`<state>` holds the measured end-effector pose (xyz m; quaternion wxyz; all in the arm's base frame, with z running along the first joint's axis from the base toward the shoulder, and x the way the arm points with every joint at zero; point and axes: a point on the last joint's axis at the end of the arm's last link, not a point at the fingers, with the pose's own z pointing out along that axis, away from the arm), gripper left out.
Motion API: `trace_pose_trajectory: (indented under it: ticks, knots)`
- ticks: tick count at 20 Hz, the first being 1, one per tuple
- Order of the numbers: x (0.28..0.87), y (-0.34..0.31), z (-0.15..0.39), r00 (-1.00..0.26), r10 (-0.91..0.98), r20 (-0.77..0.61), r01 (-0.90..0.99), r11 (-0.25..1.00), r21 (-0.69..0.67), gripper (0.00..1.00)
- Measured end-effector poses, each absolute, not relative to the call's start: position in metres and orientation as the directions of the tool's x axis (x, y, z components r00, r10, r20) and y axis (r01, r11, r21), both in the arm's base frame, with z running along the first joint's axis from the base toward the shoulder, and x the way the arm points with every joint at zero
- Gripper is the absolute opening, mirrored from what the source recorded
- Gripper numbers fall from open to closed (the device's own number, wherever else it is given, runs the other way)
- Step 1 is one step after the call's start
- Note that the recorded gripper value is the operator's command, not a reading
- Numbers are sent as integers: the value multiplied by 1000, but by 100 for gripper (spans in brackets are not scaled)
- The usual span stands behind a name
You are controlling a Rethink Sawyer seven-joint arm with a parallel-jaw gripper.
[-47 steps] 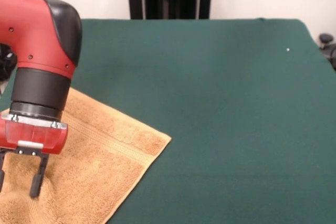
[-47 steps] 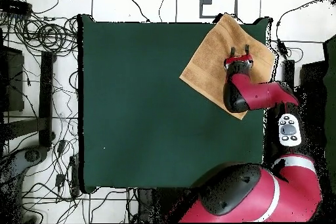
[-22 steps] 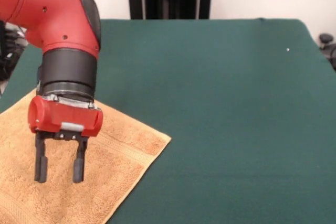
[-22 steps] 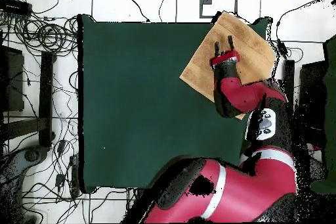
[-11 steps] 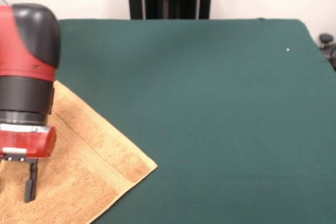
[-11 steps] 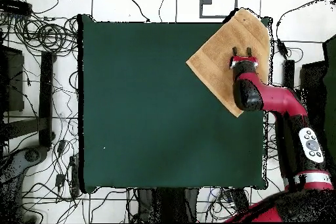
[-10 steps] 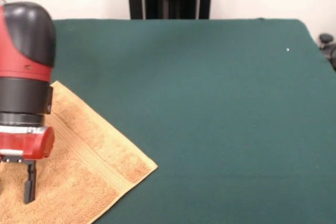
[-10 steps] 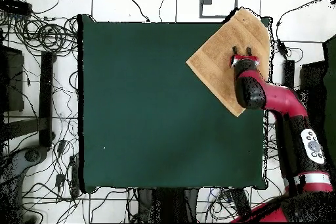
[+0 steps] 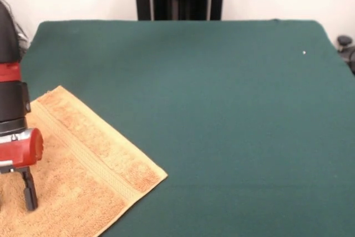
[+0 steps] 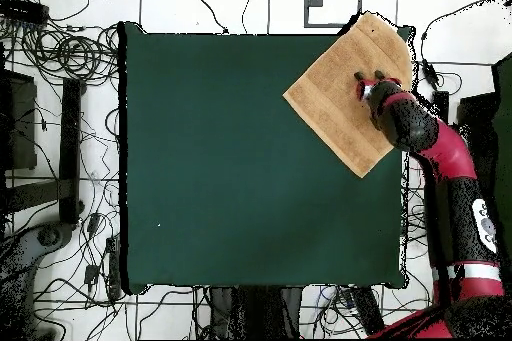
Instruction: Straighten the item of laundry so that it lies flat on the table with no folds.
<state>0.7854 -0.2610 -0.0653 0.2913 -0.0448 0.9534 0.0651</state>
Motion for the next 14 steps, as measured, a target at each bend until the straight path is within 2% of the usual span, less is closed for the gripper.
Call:
trace_pose_trajectory:
  ticks: [3, 8, 14]
  knots:
    - [788, -264, -63, -837, -46, -545, -136, 983, 125, 100]
    - [798, -266, -55, -895, 59, -442, -87, 949, 304, 100]
    - [795, -241, -52, -958, 79, -275, -72, 864, 499, 100]
